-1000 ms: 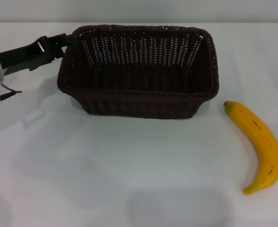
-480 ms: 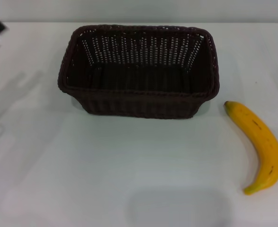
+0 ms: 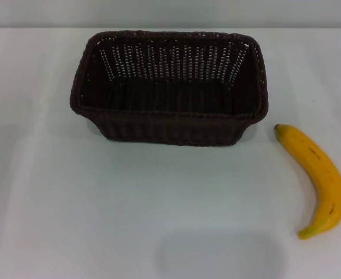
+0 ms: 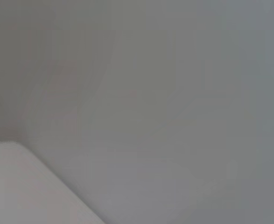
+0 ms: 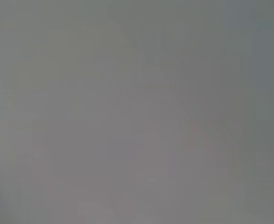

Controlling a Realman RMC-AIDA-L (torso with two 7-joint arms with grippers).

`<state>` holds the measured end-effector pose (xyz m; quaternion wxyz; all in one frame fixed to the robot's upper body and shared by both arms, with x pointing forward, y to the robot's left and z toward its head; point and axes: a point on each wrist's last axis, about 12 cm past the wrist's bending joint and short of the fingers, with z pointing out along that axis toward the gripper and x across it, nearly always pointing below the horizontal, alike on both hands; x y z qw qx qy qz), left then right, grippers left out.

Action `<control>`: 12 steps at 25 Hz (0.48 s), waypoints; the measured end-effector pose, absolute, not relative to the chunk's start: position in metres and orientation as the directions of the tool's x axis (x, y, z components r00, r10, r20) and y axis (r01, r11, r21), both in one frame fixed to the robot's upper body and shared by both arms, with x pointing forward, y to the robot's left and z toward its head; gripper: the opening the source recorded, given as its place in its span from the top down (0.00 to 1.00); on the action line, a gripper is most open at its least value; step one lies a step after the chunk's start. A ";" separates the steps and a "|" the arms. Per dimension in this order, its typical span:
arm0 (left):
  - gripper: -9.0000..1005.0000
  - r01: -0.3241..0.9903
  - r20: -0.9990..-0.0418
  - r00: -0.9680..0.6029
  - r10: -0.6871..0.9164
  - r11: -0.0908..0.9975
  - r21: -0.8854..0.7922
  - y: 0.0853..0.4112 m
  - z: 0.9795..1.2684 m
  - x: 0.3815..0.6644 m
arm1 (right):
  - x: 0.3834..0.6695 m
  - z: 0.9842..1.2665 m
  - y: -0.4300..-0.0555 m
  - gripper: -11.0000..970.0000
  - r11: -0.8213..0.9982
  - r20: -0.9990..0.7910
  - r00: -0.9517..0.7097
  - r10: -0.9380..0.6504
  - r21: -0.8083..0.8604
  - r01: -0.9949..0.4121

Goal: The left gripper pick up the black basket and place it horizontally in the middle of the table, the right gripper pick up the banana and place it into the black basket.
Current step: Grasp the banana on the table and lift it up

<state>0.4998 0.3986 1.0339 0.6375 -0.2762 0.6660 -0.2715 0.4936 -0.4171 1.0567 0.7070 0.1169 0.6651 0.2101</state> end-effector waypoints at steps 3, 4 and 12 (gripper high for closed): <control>0.14 -0.054 -0.755 0.016 -0.656 0.753 -0.656 0.402 1.033 0.500 | 0.491 1.079 -0.427 0.12 0.865 -0.908 -0.099 0.406 0.417 -0.279; 0.14 -0.056 -0.765 0.019 -0.643 0.764 -0.643 0.401 1.034 0.503 | 0.490 1.093 -0.426 0.12 0.860 -0.935 -0.160 0.318 0.355 -0.367; 0.14 -0.061 -0.805 -0.008 -0.594 0.804 -0.592 0.392 1.034 0.518 | 0.501 1.134 -0.392 0.12 0.815 -0.936 -0.353 0.011 0.213 -0.538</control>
